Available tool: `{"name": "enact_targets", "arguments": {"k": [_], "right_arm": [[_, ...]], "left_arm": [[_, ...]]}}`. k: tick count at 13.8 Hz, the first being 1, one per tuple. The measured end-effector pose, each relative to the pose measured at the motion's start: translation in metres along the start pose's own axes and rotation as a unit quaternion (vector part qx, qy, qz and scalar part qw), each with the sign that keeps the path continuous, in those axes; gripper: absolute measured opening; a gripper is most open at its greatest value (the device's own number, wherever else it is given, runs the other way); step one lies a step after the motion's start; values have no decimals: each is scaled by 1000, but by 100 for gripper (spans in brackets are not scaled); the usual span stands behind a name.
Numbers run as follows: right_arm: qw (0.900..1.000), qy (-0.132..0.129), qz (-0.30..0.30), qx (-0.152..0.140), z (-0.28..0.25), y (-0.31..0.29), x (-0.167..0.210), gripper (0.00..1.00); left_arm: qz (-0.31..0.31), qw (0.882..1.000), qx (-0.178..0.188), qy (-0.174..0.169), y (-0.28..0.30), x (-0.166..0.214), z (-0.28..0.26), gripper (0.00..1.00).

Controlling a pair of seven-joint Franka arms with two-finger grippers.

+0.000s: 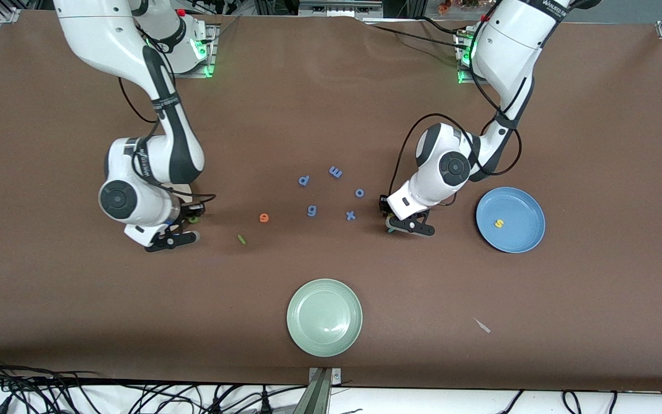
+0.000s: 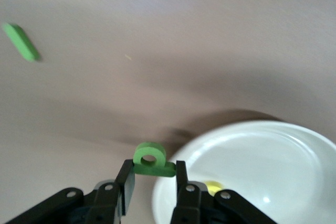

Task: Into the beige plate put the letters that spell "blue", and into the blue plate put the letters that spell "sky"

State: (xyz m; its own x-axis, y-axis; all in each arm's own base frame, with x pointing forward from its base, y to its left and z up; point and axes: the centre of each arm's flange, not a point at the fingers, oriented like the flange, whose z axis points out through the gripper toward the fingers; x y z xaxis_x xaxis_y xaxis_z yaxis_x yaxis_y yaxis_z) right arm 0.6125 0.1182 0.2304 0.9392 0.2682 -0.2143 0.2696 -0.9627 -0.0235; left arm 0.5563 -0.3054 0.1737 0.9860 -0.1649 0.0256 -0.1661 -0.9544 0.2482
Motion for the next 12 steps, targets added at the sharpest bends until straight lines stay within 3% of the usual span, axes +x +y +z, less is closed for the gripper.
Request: {"name": "enact_targets", "arguments": {"k": [2,4,7,10,11,12], "right_arm": [[1000,-9,-16,1,4,23,-15,36],[1000,-19,-17,2,10,40,-26,36],[1000,-24,-14,2,15,44,-29,62],[1000,-12,-27,1,5,30,-21,91],[999,-4,-38,1,-1,17,-14,100],[999,4,-53,3,-6,0,-6,100]], "left_arm": [[0,1000,0,1,-1,1,0,26],[0,1000,1,6,-4,4,-4,10],[-1,1000,3,15,-13,11,-13,6],[-3,1000,3,18,-23,16,-25,9],[-3,1000,3,19,-23,17,-26,17],[-2,1000,3,17,-22,16,-26,27]]}}
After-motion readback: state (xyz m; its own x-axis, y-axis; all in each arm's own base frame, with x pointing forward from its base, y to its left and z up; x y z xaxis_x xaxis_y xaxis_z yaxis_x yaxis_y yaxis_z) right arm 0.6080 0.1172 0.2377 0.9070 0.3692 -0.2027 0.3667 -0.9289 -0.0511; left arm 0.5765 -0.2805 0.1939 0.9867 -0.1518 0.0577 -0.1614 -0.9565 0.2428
